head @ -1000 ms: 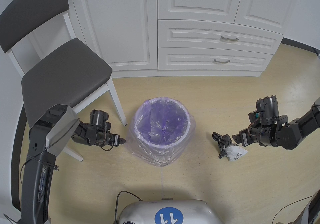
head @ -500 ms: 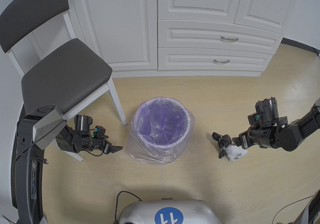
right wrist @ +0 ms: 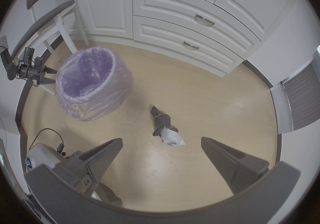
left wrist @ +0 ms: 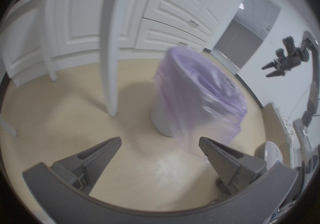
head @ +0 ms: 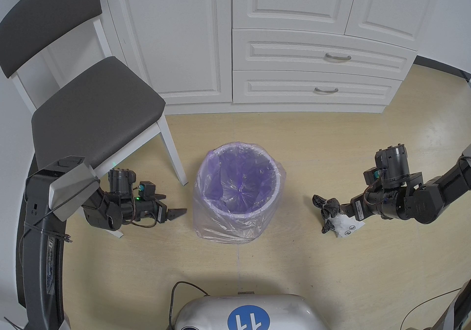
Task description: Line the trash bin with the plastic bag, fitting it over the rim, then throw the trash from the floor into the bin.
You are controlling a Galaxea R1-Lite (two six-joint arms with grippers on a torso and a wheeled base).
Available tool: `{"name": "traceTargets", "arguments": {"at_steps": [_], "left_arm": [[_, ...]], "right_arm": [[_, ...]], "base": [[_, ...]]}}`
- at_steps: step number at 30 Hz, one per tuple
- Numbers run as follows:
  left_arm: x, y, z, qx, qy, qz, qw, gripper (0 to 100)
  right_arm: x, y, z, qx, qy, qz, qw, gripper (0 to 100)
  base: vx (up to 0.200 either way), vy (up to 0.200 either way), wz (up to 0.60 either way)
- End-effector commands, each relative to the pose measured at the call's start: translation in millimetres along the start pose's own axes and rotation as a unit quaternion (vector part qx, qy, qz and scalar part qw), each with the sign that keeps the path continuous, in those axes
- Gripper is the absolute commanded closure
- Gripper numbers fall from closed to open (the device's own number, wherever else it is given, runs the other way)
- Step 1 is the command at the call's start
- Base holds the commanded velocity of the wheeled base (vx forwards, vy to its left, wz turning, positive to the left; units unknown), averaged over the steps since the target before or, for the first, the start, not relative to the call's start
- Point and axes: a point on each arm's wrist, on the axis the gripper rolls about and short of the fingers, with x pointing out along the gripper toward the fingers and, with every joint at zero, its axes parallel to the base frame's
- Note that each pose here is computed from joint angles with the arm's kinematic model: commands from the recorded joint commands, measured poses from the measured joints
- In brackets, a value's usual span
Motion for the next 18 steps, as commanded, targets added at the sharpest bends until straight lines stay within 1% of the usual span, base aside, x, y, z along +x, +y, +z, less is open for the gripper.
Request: {"name": "traceTargets", "arguments": {"at_steps": [1, 2, 3, 7, 11, 14, 17, 18], "left_arm": [[17, -30, -14, 0.021, 0.018, -0.051, 0.9983, 0], [17, -30, -14, 0.021, 0.018, -0.051, 0.9983, 0], [23, -37, -13, 0.023, 0.022, -0.065, 0.9974, 0], [36, -45, -4, 0.039, 0.01, -0.078, 0.9961, 0], [51, -38, 5, 0.039, 0.013, -0.08, 0.996, 0], [57, -31, 8, 0.033, 0.02, -0.079, 0.9961, 0], [59, -27, 10, 0.036, 0.016, -0.077, 0.9963, 0], [61, -24, 8, 0.04, 0.015, -0.075, 0.9963, 100]], "right_arm": [[0, 1, -2, -0.008, 0.003, 0.001, 1.0, 0], [0, 1, -2, -0.008, 0.003, 0.001, 1.0, 0], [0, 1, -2, -0.01, 0.004, 0.002, 0.9999, 0], [1, 2, -3, -0.01, 0.006, 0.002, 0.9999, 0], [1, 1, -3, -0.009, 0.005, 0.001, 0.9999, 0], [1, 1, -3, -0.009, 0.004, 0.001, 0.9999, 0], [1, 1, -3, -0.009, 0.005, 0.001, 1.0, 0], [1, 1, -3, -0.009, 0.005, 0.001, 0.9999, 0]], "base": [[0.0, 0.0, 0.0], [0.0, 0.0, 0.0], [0.0, 0.0, 0.0], [0.0, 0.0, 0.0], [0.0, 0.0, 0.0], [0.0, 0.0, 0.0], [0.0, 0.0, 0.0], [0.0, 0.0, 0.0]]}}
